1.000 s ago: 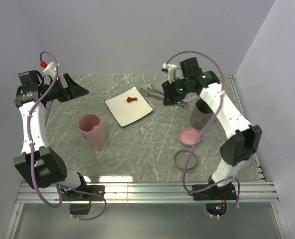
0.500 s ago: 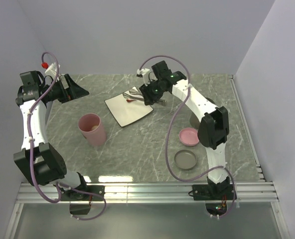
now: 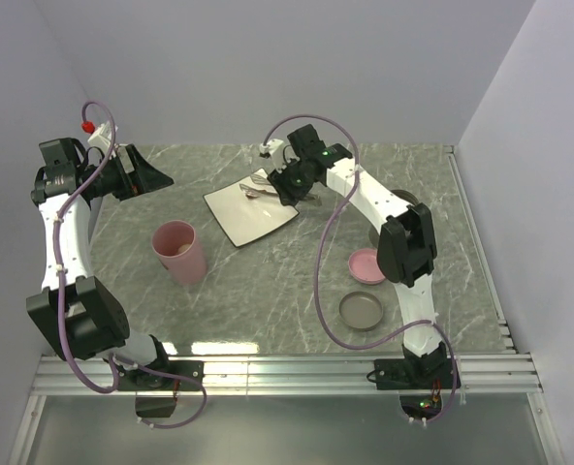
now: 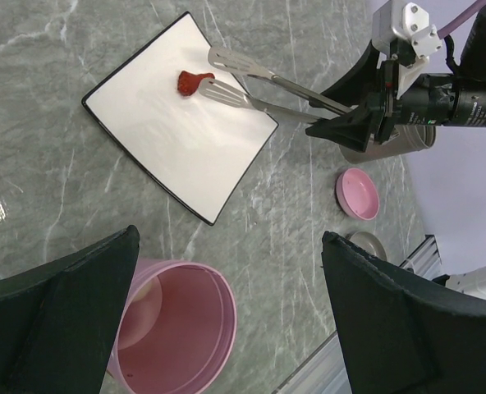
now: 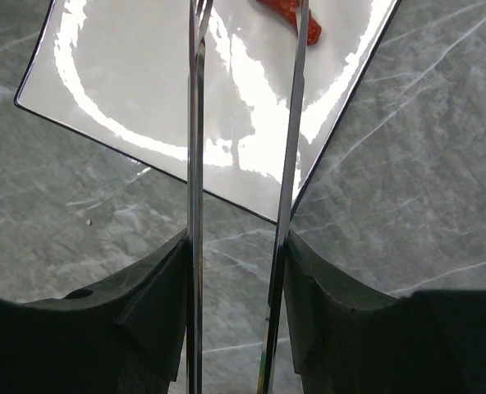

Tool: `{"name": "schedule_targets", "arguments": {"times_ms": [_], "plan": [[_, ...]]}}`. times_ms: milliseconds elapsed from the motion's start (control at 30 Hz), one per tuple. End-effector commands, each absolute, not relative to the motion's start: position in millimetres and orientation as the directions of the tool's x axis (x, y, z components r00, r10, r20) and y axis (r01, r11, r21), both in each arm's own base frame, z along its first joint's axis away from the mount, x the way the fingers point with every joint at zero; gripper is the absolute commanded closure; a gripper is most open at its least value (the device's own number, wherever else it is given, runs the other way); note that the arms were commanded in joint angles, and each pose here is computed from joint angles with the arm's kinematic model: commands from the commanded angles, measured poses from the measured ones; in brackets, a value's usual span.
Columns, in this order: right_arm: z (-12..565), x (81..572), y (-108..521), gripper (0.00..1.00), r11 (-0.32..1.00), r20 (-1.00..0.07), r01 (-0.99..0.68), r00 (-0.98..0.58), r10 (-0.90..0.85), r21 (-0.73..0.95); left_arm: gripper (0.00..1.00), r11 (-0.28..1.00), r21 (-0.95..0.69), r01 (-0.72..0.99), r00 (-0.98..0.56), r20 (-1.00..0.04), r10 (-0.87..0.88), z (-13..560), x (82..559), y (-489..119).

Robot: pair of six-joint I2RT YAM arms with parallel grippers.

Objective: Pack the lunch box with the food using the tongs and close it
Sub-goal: Pick up the fake food from the plate.

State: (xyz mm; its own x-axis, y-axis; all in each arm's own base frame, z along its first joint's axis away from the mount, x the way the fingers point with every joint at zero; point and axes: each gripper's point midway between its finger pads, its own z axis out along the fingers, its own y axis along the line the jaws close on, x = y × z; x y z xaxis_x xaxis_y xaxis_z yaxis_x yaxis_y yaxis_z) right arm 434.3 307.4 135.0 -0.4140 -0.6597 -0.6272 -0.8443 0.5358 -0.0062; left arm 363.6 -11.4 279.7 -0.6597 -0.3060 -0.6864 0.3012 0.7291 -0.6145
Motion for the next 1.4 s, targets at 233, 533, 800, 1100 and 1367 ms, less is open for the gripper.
{"name": "schedule_targets", "arguments": {"times_ms": [233,533,800,1100,1367], "plan": [[127.3,447.7,321.7,0.48,0.503,-0.648,-0.863,-0.353,-0.675,-0.054,0.01,0.741,-0.584,0.33,-0.64,-0.716,-0.279,285.3,366.8,-8.6],[112.8,450.3,322.0,0.48,0.503,-0.63,-0.862,-0.355,-0.691,-0.065,0.01,0.744,-0.579,0.333,-0.638,-0.719,-0.274,283.8,364.8,-9.1],[99.4,463.8,318.7,0.49,0.514,-0.607,-0.85,-0.351,-0.713,-0.112,0.01,0.749,-0.576,0.327,-0.64,-0.718,-0.273,282.2,366.8,-6.8],[91.6,471.1,316.3,0.52,0.523,-0.597,-0.842,-0.354,-0.72,-0.13,0.01,0.752,-0.578,0.316,-0.647,-0.712,-0.275,279.0,367.5,-6.1],[98.8,479.9,306.6,0.54,0.548,-0.597,-0.823,-0.365,-0.714,-0.152,0.01,0.751,-0.578,0.319,-0.646,-0.713,-0.274,280.5,366.9,-6.7]]}}
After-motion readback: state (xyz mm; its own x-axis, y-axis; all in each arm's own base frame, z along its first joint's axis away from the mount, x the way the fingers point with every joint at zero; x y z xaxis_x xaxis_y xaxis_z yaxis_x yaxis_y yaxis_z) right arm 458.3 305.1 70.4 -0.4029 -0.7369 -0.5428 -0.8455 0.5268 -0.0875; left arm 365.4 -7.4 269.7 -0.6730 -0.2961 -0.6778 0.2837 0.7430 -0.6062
